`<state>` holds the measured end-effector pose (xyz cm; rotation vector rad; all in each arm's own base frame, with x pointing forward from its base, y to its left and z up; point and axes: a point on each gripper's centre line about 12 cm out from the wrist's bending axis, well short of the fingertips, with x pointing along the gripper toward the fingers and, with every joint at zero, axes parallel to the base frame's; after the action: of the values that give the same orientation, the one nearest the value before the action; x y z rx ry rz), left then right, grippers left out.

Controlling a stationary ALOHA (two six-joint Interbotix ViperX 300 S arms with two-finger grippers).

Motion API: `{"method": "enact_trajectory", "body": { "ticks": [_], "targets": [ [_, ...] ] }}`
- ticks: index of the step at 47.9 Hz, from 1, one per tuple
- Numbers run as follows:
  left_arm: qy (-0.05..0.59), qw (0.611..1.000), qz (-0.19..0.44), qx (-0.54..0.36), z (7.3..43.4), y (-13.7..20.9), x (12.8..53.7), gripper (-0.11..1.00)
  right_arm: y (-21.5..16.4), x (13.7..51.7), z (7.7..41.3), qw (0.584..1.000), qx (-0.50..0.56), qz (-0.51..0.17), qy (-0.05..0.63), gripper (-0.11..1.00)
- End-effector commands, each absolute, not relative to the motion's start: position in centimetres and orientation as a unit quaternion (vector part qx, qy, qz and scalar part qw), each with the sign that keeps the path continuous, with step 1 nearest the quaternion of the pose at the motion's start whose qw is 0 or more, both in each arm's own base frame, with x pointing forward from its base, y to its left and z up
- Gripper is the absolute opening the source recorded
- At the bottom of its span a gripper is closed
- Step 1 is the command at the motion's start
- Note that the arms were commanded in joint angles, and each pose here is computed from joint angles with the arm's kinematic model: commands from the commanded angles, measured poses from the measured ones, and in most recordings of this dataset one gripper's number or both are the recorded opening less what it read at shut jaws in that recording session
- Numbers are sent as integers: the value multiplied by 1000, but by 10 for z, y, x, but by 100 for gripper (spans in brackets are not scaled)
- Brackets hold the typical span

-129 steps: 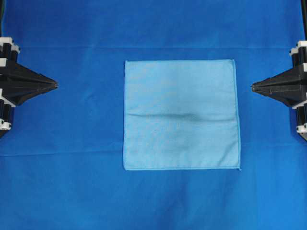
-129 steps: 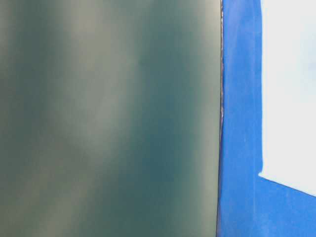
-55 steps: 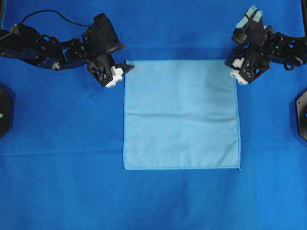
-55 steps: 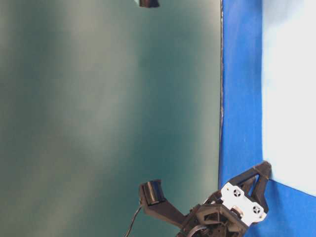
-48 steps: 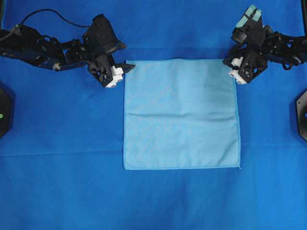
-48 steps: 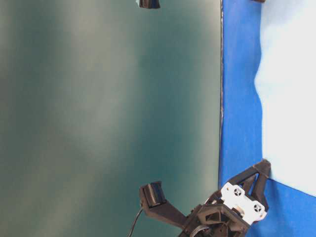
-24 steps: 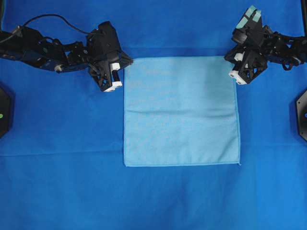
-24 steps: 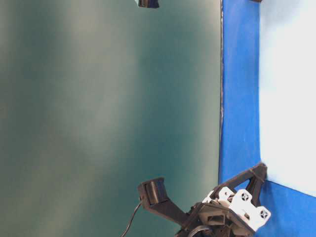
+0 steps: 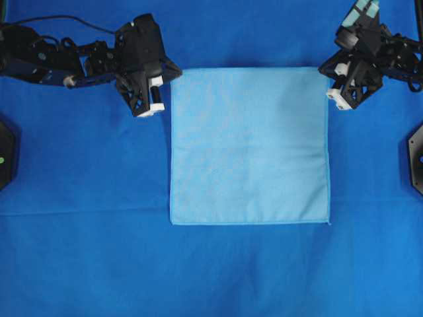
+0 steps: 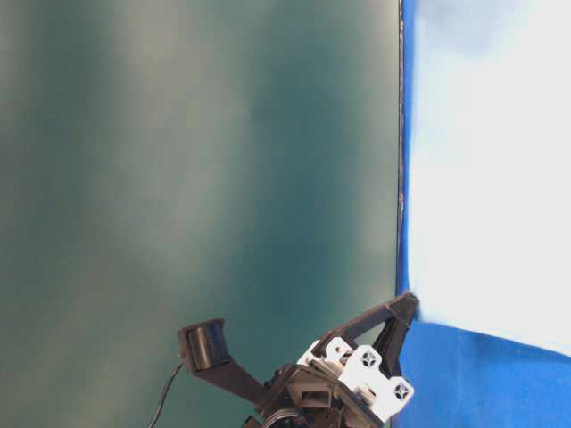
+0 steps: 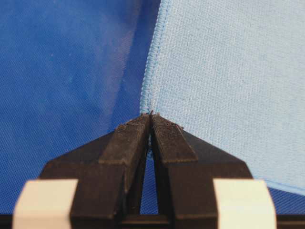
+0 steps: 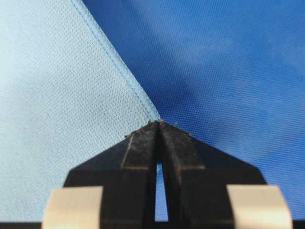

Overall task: Fold the light blue towel.
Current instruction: 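Grasp the far corners and fold them toward the near edge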

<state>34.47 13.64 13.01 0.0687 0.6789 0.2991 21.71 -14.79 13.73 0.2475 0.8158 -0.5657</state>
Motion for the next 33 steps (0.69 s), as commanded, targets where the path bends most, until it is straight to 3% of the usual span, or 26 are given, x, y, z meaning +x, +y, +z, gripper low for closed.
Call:
{"method": "enact_trajectory", "body": {
  "ticks": [1, 14, 33],
  "targets": [
    [314, 937, 150, 35, 143, 138, 347, 2, -148, 215, 145, 875, 120, -276, 379, 1],
    [336, 933, 129, 20, 136, 117, 345, 2, -136, 219, 146, 879, 126, -261, 379, 1],
    [379, 924, 21, 40, 128, 34, 352, 2, -58, 227, 149, 879, 188, -178, 401, 1]
  ]
}}
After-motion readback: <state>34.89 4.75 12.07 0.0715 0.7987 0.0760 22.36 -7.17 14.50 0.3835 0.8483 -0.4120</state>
